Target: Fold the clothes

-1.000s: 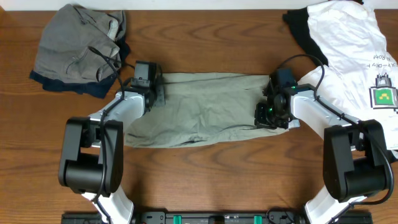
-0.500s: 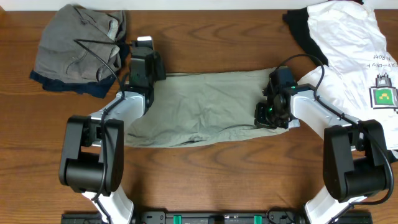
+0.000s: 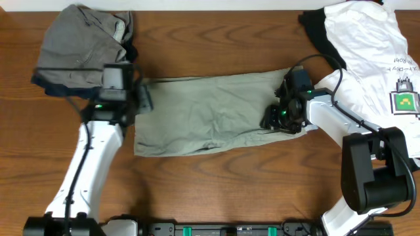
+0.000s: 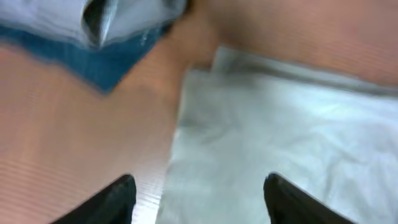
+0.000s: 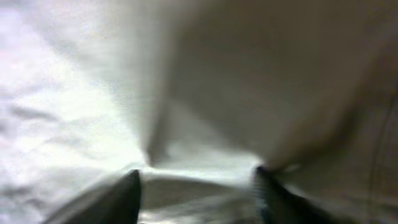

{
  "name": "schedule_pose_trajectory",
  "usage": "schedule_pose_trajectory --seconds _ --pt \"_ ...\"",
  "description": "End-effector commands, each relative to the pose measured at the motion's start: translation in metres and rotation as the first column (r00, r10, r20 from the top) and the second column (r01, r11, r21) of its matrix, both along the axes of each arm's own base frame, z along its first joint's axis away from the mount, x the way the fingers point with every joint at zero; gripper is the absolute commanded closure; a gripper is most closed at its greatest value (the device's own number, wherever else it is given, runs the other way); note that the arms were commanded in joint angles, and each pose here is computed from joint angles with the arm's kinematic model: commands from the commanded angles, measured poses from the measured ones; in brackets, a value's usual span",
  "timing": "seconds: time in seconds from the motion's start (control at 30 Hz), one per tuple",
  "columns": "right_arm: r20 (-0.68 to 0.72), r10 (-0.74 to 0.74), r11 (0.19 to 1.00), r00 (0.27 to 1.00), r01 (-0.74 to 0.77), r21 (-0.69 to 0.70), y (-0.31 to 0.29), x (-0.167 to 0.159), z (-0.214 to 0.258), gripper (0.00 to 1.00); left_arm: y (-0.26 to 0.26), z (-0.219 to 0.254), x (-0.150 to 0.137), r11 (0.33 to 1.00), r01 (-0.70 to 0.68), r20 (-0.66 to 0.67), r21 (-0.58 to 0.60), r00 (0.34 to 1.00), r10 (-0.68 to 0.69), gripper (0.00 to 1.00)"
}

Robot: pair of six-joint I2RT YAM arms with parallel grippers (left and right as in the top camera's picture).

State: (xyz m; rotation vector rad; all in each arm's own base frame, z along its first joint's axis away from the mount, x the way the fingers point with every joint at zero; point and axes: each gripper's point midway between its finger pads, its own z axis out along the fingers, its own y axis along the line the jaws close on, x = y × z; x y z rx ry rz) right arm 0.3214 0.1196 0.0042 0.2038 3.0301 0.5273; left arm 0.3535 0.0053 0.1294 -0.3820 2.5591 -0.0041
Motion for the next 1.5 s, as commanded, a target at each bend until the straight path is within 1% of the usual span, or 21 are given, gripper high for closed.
schedule_pose_trajectory --seconds 0.0,0.07,0.13,0.23,0.3,0.33,0.37,0.4,0.43,0.47,0.5,0.63,0.73,0.87,0.9,1.07,1.13,1.17,1.23,1.3,1.47 --pt "-0.024 -0.008 0.996 1.0 0.006 -0.092 -0.017 -0.006 -0.016 0.37 -0.001 -0.028 -0.016 0.987 -0.034 -0.127 -0.157 0.992 0.014 0.32" --pt "-0.022 -0.008 0.996 1.0 0.006 -0.092 -0.017 -0.005 -0.016 0.37 0.0 -0.037 -0.021 0.974 -0.055 -0.171 -0.221 0.985 0.017 0.32" --pt "-0.021 -0.008 0.996 1.0 0.006 -0.091 -0.017 -0.005 -0.016 0.37 0.001 -0.045 -0.023 0.963 -0.073 -0.202 -0.26 0.979 0.019 0.33" --pt "-0.021 -0.008 0.996 1.0 0.006 -0.091 -0.017 -0.005 -0.016 0.39 0.002 -0.056 -0.026 0.957 -0.089 -0.242 -0.278 0.97 0.02 0.34" --pt "-0.018 -0.008 0.996 1.0 0.007 -0.086 -0.016 -0.005 -0.013 0.48 0.0 -0.063 -0.026 0.954 -0.093 -0.265 -0.286 0.964 0.015 0.42" --pt "-0.011 -0.008 0.997 1.0 0.007 -0.08 -0.015 -0.003 -0.011 0.48 -0.001 -0.066 -0.027 0.952 -0.093 -0.272 -0.293 0.962 0.011 0.49" --pt "0.004 -0.008 0.997 1.0 0.008 -0.078 -0.015 -0.001 -0.006 0.49 -0.002 -0.069 -0.026 0.95 -0.095 -0.28 -0.299 0.96 0.008 0.59" --pt "0.022 -0.008 0.997 1.0 0.01 -0.075 -0.014 0.002 0.0 0.5 -0.002 -0.072 -0.026 0.95 -0.096 -0.286 -0.299 0.958 0.008 0.72" --pt "0.043 -0.008 0.997 0.999 0.011 -0.071 -0.014 0.005 0.008 0.52 -0.001 -0.075 -0.025 0.95 -0.097 -0.288 -0.296 0.958 0.008 0.81" --pt "0.062 -0.009 0.998 0.998 0.013 -0.067 -0.014 0.008 0.015 0.54 0.0 -0.078 -0.024 0.953 -0.092 -0.29 -0.289 0.957 0.004 0.9" --pt "0.084 -0.009 0.998 0.996 0.014 -0.062 -0.013 0.011 0.023 0.56 0.0 -0.081 -0.021 0.956 -0.077 -0.287 -0.284 0.958 -0.008 0.93" --pt "0.14 0.002 0.998 0.99 0.006 -0.056 -0.013 0.016 0.051 0.65 0.006 -0.1 -0.015 0.965 -0.076 -0.301 -0.252 0.953 -0.004 0.94" --pt "0.145 -0.011 0.998 0.989 0.018 -0.052 -0.017 0.014 0.067 0.65 0.006 -0.119 -0.012 0.964 -0.077 -0.329 -0.253 0.944 -0.011 0.94" --pt "0.122 -0.038 0.997 0.992 0.045 -0.054 -0.028 0.009 0.08 0.57 0.006 -0.137 -0.011 0.964 -0.079 -0.354 -0.254 0.935 -0.017 0.94" --pt "0.116 -0.037 0.997 0.993 0.044 -0.059 -0.033 0.008 0.081 0.53 0.006 -0.14 -0.01 0.965 -0.069 -0.354 -0.252 0.935 -0.026 0.94" --pt "0.095 -0.078 0.994 0.992 0.085 -0.072 -0.062 0.007 0.081 0.41 0.007 -0.148 -0.005 0.967 -0.052 -0.342 -0.248 0.939 -0.037 0.94" --pt "0.1 -0.099 0.991 0.99 0.107 -0.079 -0.077 0.009 0.08 0.32 0.007 -0.15 -0.005 0.967 -0.053 -0.346 -0.248 0.938 -0.038 0.94" --pt "0.102 -0.113 0.989 0.988 0.122 -0.084 -0.086 0.01 0.08 0.29 0.007 -0.152 -0.005 0.967 -0.054 -0.349 -0.249 0.937 -0.037 0.94" --pt "0.101 -0.147 0.984 0.984 0.156 -0.086 -0.102 0.011 0.079 0.26 0.007 -0.154 -0.005 0.967 -0.054 -0.35 -0.249 0.936 -0.038 0.94" --pt "0.096 -0.17 0.98 0.981 0.179 -0.09 -0.115 0.011 0.076 0.26 0.007 -0.155 -0.004 0.967 -0.054 -0.35 -0.249 0.936 -0.037 0.94" --pt "0.059 -0.175 0.979 0.983 0.18 -0.097 -0.123 0.009 0.062 0.3 0.007 -0.154 0.001 0.968 -0.049 -0.33 -0.247 0.943 -0.037 0.93"
